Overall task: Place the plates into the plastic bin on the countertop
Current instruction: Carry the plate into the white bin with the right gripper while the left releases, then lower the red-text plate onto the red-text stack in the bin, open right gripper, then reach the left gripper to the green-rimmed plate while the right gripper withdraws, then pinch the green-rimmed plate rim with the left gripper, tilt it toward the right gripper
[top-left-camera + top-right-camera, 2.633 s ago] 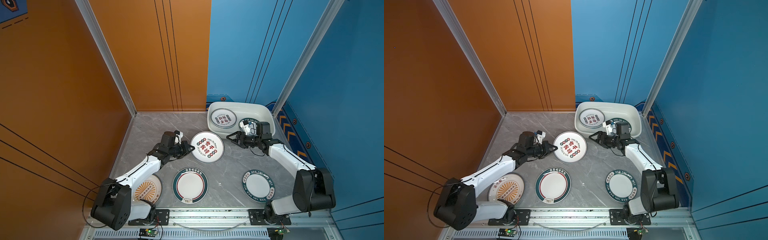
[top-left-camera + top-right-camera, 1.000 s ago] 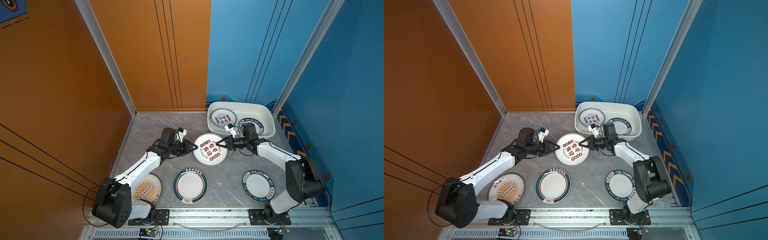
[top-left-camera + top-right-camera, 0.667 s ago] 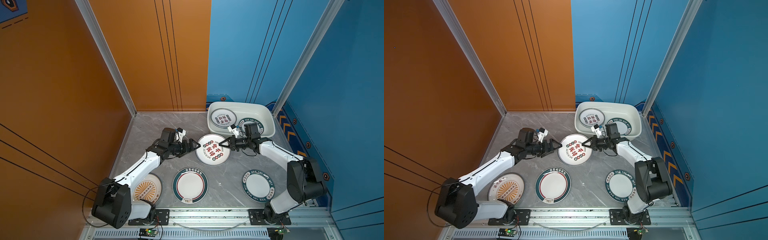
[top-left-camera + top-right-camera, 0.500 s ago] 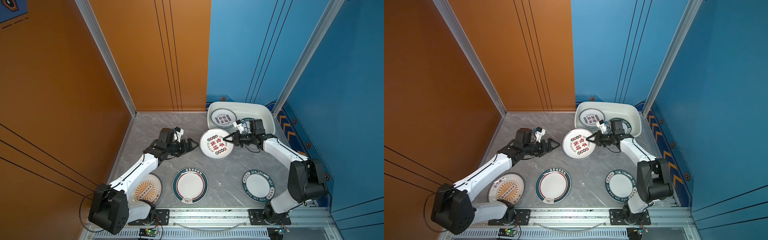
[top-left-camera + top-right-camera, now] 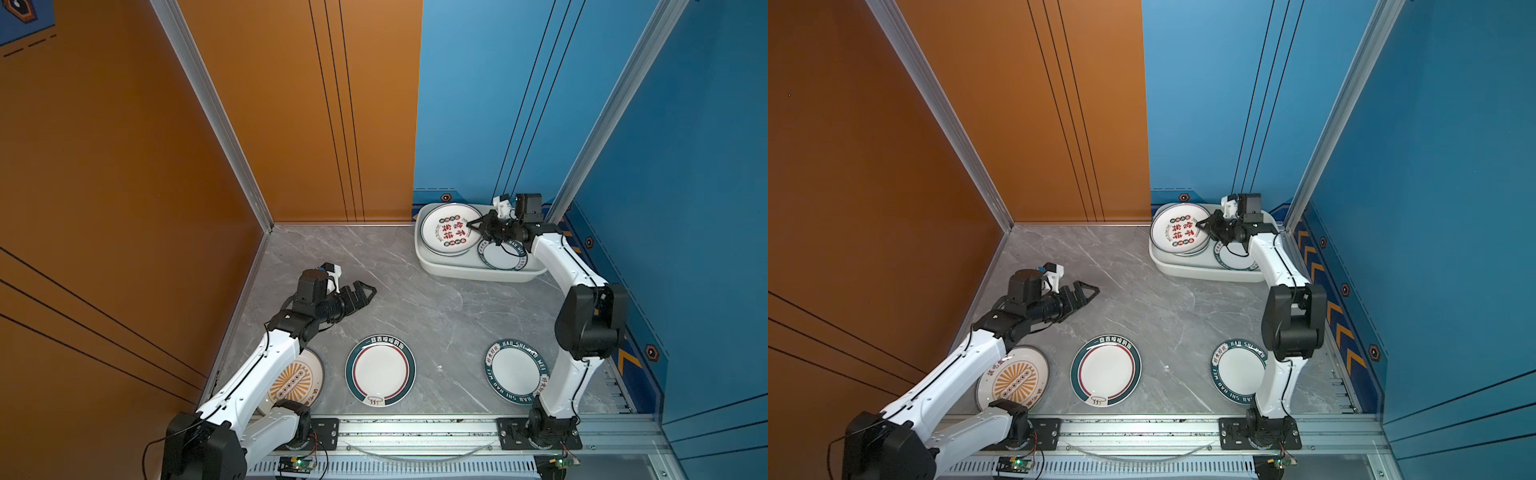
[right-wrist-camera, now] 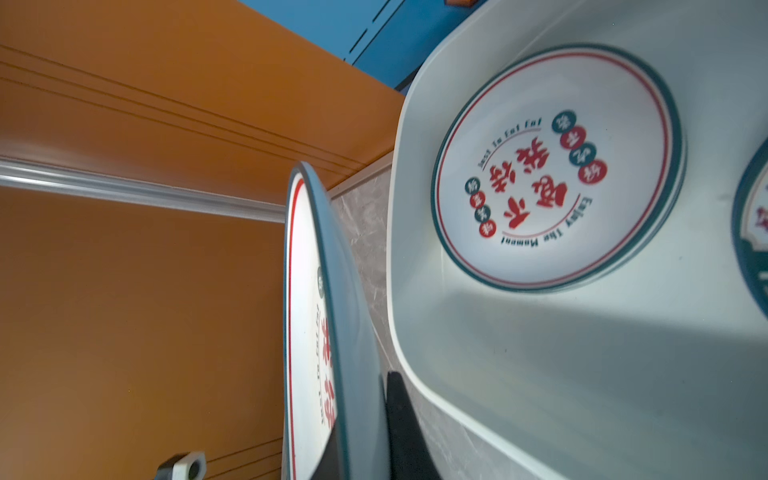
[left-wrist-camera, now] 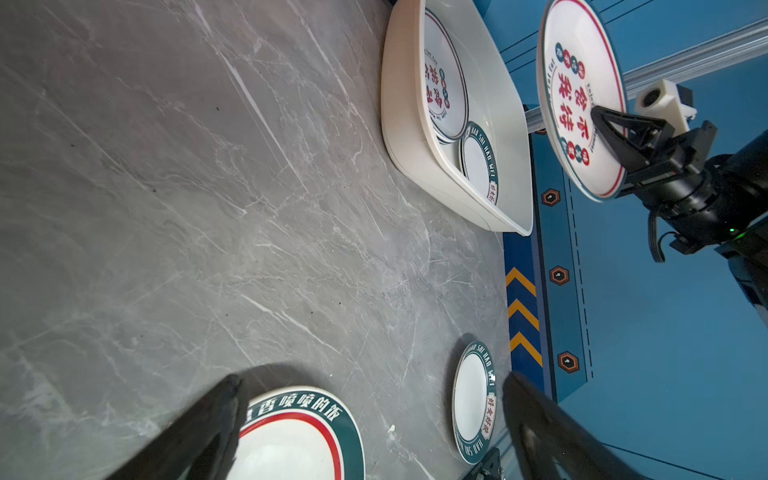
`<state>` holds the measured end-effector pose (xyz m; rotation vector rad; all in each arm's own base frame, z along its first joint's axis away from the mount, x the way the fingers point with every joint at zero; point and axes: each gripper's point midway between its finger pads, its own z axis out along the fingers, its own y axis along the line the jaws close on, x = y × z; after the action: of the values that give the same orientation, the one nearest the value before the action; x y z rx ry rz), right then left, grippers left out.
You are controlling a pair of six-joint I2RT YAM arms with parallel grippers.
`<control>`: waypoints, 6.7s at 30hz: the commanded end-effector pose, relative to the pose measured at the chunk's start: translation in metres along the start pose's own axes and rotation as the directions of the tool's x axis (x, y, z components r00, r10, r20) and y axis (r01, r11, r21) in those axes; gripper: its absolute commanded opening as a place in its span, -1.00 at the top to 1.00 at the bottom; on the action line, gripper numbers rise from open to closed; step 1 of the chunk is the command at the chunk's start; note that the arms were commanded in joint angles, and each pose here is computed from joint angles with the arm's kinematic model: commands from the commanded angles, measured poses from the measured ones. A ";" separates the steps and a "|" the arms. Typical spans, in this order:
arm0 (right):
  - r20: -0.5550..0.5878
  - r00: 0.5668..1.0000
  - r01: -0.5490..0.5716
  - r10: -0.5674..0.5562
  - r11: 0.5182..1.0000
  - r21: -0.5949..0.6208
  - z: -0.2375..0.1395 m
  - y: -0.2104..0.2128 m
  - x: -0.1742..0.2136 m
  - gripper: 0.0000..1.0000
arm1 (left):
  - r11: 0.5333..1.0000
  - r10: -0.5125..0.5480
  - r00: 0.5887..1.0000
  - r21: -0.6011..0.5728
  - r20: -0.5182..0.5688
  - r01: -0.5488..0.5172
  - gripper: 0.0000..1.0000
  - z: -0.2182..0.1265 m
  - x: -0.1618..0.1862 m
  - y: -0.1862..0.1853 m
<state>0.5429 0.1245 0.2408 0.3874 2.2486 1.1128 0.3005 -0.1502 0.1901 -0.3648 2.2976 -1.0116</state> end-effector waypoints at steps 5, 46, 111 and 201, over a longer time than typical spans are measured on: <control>0.087 0.996 -0.029 0.015 0.987 0.158 0.031 -0.020 -0.044 1.00 | 1.000 -0.019 1.000 -0.018 0.010 0.019 -0.96 -0.013 0.002 0.012; 0.002 1.000 0.014 -0.017 0.881 0.474 0.085 -0.126 -0.022 0.35 | 0.999 -0.050 0.999 0.014 -0.019 0.050 -0.96 -0.017 0.009 0.023; 0.144 0.983 0.046 -0.111 0.919 0.392 -0.145 -0.071 0.049 0.02 | 0.834 0.552 0.601 0.366 -0.578 -0.414 -0.86 0.146 0.227 -0.142; 0.068 0.996 0.050 -0.049 0.999 -0.015 -0.124 -0.057 0.111 -0.58 | 0.956 0.241 0.866 0.259 -0.439 -0.135 1.00 0.109 0.084 -0.084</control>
<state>0.3768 0.0491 0.2117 0.4257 2.1948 0.9584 0.3060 -0.3200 0.1452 0.1930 2.5729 -1.2919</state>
